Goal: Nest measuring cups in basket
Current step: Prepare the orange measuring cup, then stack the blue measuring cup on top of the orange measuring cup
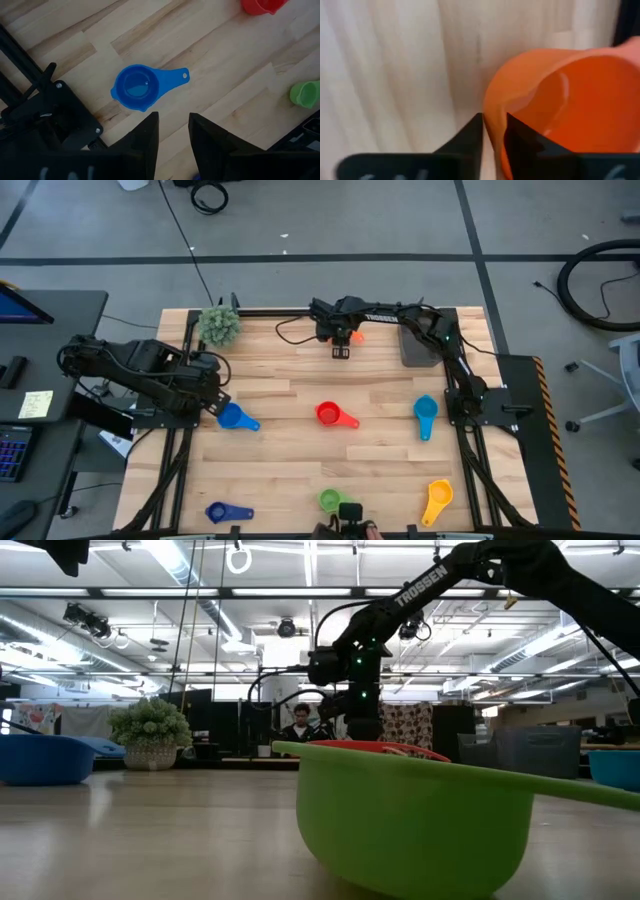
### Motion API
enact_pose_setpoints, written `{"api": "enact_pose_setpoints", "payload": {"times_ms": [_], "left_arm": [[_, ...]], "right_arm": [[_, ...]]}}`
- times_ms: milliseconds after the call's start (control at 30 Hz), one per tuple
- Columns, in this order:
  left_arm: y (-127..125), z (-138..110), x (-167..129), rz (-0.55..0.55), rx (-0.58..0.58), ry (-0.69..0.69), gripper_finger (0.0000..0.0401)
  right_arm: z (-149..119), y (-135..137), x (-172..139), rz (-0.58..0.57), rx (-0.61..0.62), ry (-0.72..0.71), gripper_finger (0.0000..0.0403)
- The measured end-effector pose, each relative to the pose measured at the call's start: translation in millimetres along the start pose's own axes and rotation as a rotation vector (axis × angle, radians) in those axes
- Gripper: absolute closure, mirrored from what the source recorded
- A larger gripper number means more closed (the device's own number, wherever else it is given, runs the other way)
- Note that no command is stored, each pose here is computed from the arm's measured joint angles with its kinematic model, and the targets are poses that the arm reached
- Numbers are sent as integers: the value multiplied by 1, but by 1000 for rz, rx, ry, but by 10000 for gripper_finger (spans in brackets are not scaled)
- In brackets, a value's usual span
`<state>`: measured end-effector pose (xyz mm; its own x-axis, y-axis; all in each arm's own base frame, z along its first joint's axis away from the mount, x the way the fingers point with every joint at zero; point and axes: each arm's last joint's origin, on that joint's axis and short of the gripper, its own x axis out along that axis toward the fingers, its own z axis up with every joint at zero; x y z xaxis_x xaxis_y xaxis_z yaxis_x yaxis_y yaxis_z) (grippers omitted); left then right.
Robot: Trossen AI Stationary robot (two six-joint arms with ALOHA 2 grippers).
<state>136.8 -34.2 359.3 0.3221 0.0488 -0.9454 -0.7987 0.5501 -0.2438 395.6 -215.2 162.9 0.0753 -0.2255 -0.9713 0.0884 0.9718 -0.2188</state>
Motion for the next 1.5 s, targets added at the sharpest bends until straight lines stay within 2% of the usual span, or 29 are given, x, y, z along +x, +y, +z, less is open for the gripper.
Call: {"api": "enact_pose_setpoints", "payload": {"times_ms": [67, 133, 433, 700, 833, 1067, 1233, 1500], "left_arm": [[0, 0, 0, 0, 0, 0, 289], [0, 0, 0, 0, 2, 0, 289], [0, 0, 0, 1, 2, 0, 289], [0, 0, 0, 1, 2, -3, 289], [0, 0, 0, 1, 2, -3, 289], [0, 0, 0, 1, 2, -3, 289], [0, 0, 0, 0, 3, 0, 289], [0, -1, 0, -8, 3, 25, 289]], "right_arm": [[-1, 1, 0, 35, 0, -3, 375], [-2, 4, 0, 69, -5, 6, 389], [4, 41, -8, 130, -97, 58, 391], [22, 99, -20, 197, -286, -6, 391], [30, 117, -23, 203, -326, -61, 390], [35, 130, -23, 232, -346, -108, 332], [36, 137, -28, 205, -387, -105, 300], [44, 146, -64, 110, -503, -101, 291]]}}
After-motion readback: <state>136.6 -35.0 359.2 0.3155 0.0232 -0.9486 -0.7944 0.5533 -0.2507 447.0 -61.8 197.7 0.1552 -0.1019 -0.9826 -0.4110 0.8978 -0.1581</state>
